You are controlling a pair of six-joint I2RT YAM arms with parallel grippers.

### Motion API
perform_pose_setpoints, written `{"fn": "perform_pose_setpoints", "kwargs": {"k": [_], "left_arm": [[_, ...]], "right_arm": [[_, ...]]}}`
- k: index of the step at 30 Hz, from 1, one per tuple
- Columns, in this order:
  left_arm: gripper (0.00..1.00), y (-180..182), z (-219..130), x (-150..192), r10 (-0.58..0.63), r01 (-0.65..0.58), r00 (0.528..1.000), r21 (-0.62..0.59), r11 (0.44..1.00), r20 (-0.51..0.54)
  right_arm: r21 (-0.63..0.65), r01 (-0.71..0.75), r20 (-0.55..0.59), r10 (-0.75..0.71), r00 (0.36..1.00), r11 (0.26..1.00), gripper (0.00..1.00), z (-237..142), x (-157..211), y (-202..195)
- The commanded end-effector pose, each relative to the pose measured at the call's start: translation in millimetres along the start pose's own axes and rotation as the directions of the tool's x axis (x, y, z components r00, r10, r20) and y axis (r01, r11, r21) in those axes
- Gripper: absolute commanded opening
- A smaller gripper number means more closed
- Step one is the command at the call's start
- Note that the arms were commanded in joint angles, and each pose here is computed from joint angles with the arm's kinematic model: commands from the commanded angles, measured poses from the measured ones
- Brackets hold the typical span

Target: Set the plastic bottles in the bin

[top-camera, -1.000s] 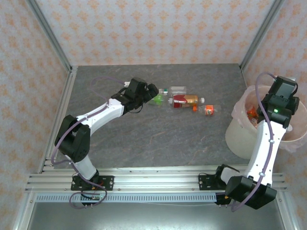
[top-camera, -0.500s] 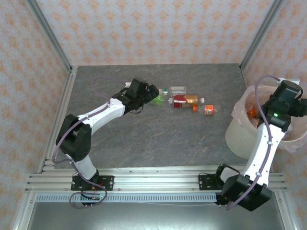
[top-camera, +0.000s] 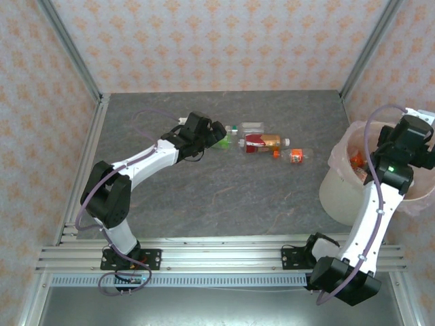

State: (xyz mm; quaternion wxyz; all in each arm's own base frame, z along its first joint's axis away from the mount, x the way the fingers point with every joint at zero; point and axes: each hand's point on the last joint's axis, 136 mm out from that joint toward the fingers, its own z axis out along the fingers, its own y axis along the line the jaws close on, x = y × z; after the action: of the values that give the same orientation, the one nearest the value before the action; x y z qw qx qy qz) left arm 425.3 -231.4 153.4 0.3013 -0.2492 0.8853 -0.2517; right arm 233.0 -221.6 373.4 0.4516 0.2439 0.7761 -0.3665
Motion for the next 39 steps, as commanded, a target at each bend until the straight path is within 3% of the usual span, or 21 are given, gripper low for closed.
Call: {"fn": "perform_pose_setpoints", "kwargs": {"k": [1, 6, 10, 16, 20, 26, 30, 39], "left_arm": [[1.00, 1, -3, 0, 0.000, 0.000, 1.000, -0.009, 1.000, 0.010], [1.00, 1, 0, 2, 0.006, -0.006, 1.000, -0.011, 1.000, 0.000], [1.00, 1, 2, 3, 0.007, -0.007, 1.000, -0.013, 1.000, -0.005], [1.00, 5, 4, 4, 0.004, -0.004, 1.000, -0.027, 1.000, -0.002], [1.00, 5, 8, 5, -0.004, 0.004, 1.000, -0.025, 1.000, -0.007], [1.00, 7, 11, 7, 0.002, -0.002, 1.000, -0.037, 0.999, -0.012], [1.00, 3, 17, 10, 0.001, -0.002, 1.000, -0.029, 1.000, -0.030], [1.00, 3, 26, 8, 0.007, -0.008, 1.000, -0.049, 0.999, -0.023]], "right_arm": [[-0.051, -0.123, -0.037, 0.122, 0.992, 0.991, 0.99, -7, -5, 4], [-0.236, -0.185, -0.151, 0.152, 0.977, 0.954, 0.99, -3, -11, 39], [-0.287, -0.194, -0.146, 0.157, 0.977, 0.938, 0.99, 13, -29, 52], [-0.319, -0.157, -0.176, 0.104, 0.979, 0.935, 0.99, 43, -38, 68], [-0.334, -0.173, -0.244, 0.092, 0.965, 0.927, 0.99, 52, -20, 80], [-0.229, -0.179, -0.327, 0.098, 0.940, 0.957, 0.99, 38, 19, 63], [-0.254, -0.202, -0.335, 0.110, 0.936, 0.946, 0.99, 37, 36, 73], [-0.316, -0.270, -0.284, 0.180, 0.942, 0.909, 0.99, 19, 14, 75]]}}
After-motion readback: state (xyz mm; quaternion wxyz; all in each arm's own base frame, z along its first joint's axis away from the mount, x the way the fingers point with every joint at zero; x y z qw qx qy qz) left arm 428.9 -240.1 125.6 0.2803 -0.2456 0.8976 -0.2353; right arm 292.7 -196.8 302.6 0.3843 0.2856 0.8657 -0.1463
